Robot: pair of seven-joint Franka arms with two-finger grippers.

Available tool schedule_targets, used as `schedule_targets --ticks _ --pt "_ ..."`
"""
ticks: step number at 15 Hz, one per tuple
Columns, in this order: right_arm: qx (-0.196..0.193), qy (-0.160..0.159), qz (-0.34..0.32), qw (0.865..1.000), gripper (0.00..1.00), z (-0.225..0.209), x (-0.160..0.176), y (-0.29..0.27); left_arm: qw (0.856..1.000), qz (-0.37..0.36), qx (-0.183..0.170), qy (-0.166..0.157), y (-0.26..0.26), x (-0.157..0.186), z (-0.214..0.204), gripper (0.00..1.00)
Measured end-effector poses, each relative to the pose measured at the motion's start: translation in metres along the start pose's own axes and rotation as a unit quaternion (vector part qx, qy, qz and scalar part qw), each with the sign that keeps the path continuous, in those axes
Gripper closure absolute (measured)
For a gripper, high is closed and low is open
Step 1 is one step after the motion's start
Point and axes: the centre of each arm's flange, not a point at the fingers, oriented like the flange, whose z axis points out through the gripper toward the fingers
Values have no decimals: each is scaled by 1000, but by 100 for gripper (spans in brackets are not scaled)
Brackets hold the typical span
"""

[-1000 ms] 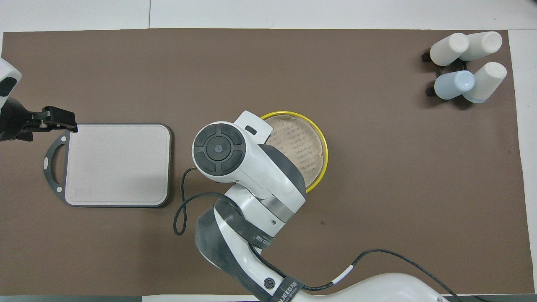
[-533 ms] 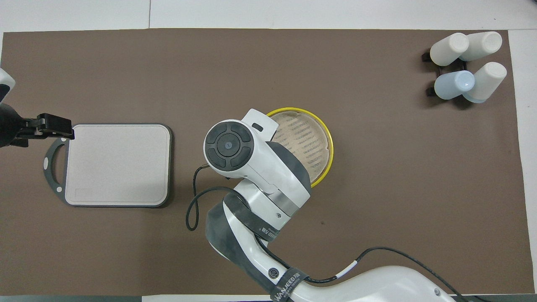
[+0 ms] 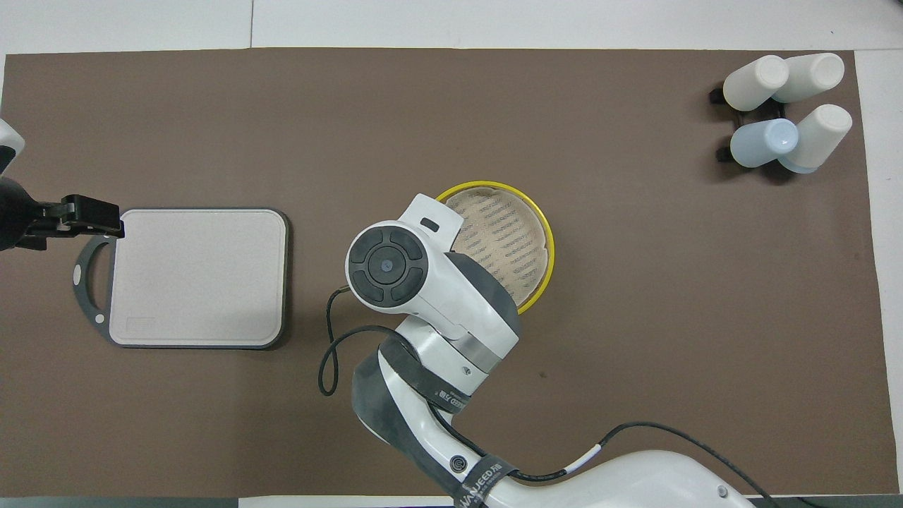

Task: Place bun in steamer

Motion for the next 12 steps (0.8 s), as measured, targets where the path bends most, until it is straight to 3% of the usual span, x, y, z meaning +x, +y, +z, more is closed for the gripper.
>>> schedule_targets --ticks 6,9,12 --pt "9 15 -1 1000 90 4 -4 1 1000 -1 -12 7 1 1 -8 0" --pt "10 14 -4 1000 63 5 -7 -2 1000 16 -12 7 1 1 -8 0" --pt "7 8 -3 1000 31 6 -8 -1 999 29 -12 7 -1 1 -8 0"
